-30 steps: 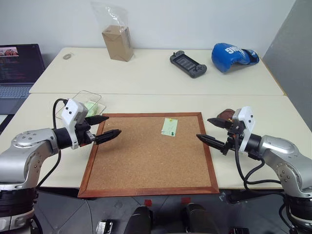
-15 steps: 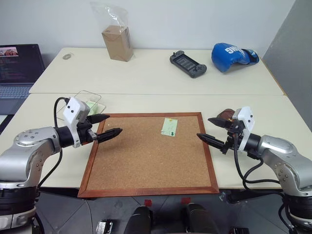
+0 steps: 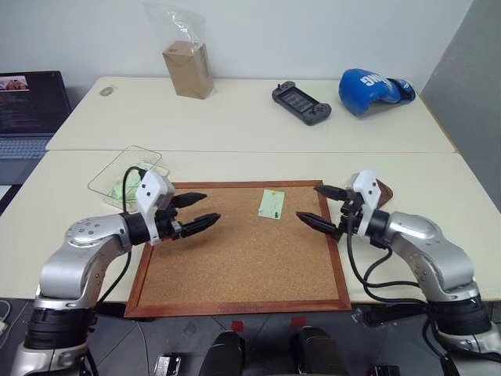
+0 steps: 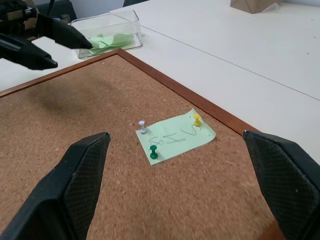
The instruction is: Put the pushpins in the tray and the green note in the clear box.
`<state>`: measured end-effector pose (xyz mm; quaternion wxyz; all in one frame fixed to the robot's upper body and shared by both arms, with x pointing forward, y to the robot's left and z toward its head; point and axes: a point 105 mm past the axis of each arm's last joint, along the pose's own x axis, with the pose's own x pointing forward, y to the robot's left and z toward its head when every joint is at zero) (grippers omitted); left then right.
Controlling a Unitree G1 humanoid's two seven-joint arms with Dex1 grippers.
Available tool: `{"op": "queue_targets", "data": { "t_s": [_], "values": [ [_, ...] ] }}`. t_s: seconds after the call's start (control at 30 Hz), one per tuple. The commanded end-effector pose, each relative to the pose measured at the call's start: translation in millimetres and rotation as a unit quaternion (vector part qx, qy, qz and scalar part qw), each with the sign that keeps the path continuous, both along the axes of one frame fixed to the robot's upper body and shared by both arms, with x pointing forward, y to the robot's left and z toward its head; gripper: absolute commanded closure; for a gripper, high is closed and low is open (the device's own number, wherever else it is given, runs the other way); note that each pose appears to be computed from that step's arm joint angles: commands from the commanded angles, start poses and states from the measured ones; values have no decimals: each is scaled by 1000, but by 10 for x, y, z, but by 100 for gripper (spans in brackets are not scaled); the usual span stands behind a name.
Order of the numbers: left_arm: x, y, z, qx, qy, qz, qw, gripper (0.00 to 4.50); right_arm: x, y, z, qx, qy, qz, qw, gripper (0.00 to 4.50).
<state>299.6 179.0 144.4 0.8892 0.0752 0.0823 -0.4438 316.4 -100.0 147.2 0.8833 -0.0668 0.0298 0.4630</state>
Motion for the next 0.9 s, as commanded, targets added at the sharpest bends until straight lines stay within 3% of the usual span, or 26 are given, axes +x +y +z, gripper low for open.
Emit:
{"op": "queue_targets", "data": {
  "t_s": [0.03,0.27,0.5,0.73,0.9],
  "values": [
    [-6,-82,64,-3,-24,-10,1000,194,72,87,71,1,-26,6,1000,0],
    [29,-172,9,-5,-23,-14,1000,333,217,249,27,-2,-32,14,999,0],
    [-25,-265,-341,21,9,-8,1000,446,331,417,1,0,-37,21,999,0],
    [-40,-331,-693,55,49,-5,997,446,438,550,-53,-4,-34,26,999,0],
    [10,-327,-766,42,53,2,998,446,564,624,-102,-4,-28,14,1000,0]
  ]
}}
